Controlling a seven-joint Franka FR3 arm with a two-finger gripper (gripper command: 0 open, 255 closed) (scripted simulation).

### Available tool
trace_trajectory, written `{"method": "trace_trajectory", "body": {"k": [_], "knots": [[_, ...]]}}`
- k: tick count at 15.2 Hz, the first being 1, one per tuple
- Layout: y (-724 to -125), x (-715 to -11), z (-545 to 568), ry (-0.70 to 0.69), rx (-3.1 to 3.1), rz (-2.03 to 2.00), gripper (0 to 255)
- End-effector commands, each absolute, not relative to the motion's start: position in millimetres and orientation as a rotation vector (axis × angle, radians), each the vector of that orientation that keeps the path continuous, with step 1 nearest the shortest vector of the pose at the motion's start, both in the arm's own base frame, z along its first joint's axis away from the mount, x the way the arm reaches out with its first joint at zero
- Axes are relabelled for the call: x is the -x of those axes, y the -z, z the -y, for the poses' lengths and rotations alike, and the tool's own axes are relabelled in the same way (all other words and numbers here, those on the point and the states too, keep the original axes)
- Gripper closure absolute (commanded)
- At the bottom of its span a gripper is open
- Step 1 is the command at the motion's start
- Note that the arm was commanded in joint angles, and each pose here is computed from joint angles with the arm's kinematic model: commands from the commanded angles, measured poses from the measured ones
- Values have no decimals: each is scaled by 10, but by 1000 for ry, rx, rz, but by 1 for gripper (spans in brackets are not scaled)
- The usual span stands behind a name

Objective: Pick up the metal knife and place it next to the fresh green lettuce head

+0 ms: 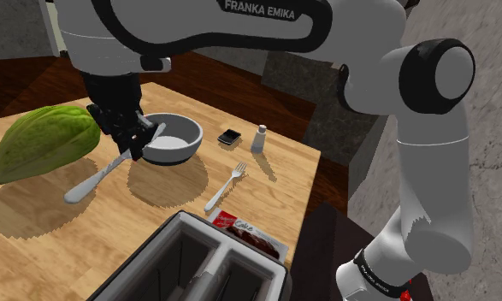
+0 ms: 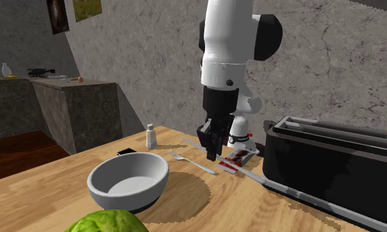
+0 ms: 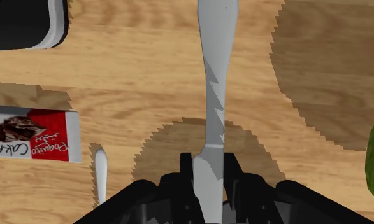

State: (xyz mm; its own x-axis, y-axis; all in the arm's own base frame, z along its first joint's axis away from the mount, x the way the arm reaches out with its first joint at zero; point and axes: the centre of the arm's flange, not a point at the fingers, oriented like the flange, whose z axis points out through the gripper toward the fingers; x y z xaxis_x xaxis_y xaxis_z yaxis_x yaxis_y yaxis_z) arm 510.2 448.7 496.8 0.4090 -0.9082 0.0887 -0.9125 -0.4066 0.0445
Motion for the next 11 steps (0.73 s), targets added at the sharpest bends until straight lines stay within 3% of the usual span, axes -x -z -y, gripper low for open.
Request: {"method": "trace_trajectory", "body": {"k": [1,11], "knots": [[-4857,-5099,-4492,-77,-2564,1661,255],[-4329,-5099,-4492,-77,-2564,1661,255]]}}
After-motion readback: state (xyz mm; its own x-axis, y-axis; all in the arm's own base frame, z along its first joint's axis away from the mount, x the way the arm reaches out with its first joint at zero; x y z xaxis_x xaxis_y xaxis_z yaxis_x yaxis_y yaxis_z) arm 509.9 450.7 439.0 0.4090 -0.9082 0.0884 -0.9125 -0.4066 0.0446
